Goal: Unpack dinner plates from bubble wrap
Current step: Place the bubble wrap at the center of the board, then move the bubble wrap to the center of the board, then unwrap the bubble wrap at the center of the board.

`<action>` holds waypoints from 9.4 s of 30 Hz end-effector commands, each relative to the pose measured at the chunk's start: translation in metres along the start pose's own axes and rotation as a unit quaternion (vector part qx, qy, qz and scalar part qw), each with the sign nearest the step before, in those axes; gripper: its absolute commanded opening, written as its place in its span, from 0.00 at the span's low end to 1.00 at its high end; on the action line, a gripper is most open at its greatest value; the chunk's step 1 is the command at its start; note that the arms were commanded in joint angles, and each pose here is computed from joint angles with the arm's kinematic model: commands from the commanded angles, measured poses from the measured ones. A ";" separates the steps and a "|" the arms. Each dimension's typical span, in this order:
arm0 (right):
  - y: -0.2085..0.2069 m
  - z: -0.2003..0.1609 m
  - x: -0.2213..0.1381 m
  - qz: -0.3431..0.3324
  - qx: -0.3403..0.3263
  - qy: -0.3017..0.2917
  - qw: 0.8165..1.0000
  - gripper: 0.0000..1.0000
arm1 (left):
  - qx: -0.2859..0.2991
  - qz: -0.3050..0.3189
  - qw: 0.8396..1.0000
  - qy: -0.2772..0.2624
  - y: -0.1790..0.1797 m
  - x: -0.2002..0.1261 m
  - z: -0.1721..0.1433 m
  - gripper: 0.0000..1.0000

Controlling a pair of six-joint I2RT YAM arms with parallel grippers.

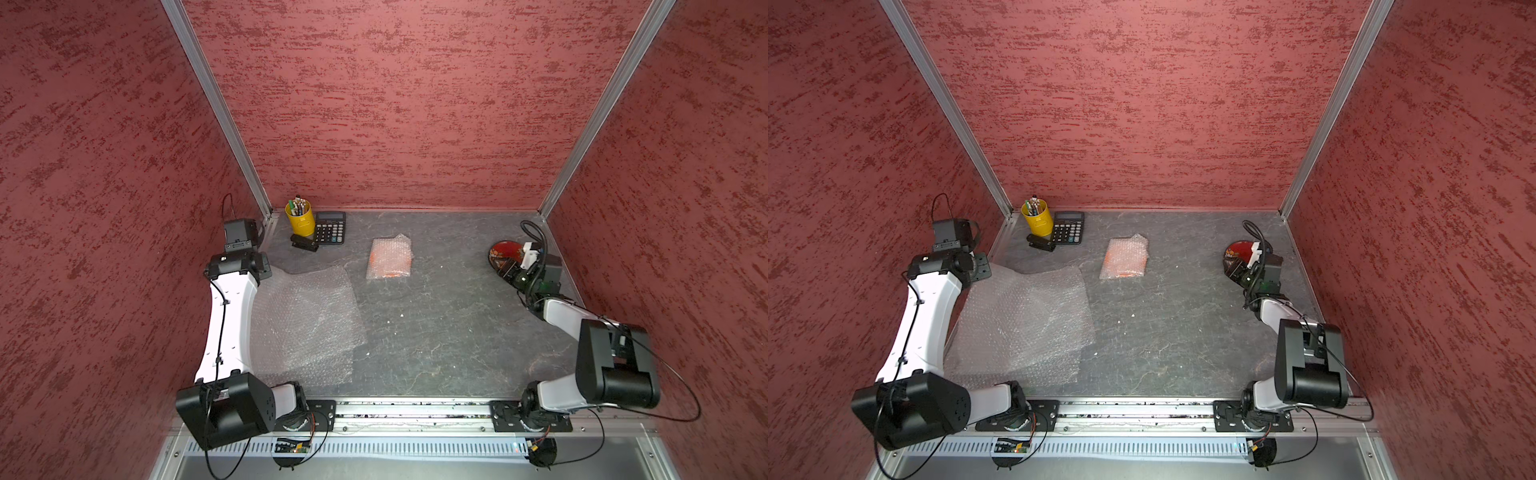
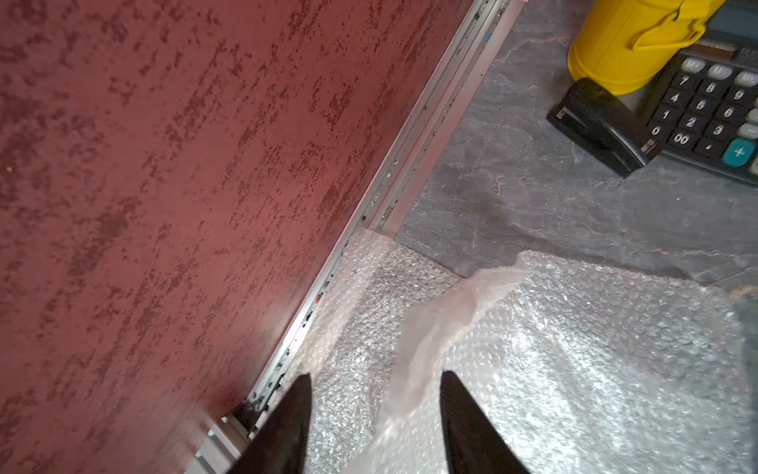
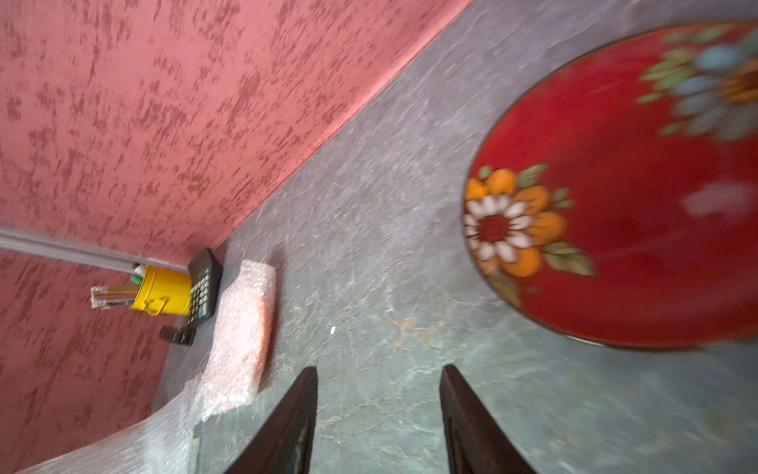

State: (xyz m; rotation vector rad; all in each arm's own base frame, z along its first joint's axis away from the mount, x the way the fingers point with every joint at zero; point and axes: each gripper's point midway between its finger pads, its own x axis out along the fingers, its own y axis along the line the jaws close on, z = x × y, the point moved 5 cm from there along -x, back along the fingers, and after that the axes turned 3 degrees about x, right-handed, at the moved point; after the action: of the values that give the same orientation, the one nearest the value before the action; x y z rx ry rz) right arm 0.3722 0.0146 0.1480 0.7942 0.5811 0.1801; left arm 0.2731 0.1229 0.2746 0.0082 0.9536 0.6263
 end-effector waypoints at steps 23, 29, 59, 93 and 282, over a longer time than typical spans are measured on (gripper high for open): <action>0.117 -0.125 0.160 0.162 -0.061 0.222 0.959 0.57 | 0.000 -0.308 0.951 0.027 -0.138 -0.025 -0.035 1.00; 0.115 -0.132 0.186 0.153 -0.051 0.232 0.959 0.56 | 0.013 -0.379 0.923 0.060 -0.173 -0.026 -0.064 0.99; 0.091 -0.149 0.196 0.162 -0.025 0.274 0.948 0.19 | 0.016 -0.469 0.876 0.106 -0.199 -0.027 -0.109 0.91; 0.065 -0.185 0.083 0.143 -0.138 0.342 0.918 0.15 | 0.139 -0.569 0.785 0.204 -0.337 -0.044 -0.169 0.80; 0.196 -0.231 0.090 0.223 -0.189 0.322 0.901 0.34 | 0.114 -0.423 0.891 -0.122 -0.265 -0.106 -0.157 0.51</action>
State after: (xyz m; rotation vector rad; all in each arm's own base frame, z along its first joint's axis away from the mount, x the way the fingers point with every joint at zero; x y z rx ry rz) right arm 0.3370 0.3126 0.1219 0.4880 0.9264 0.9052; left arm 0.2445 -0.2122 0.1893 -0.1515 0.6815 -0.3613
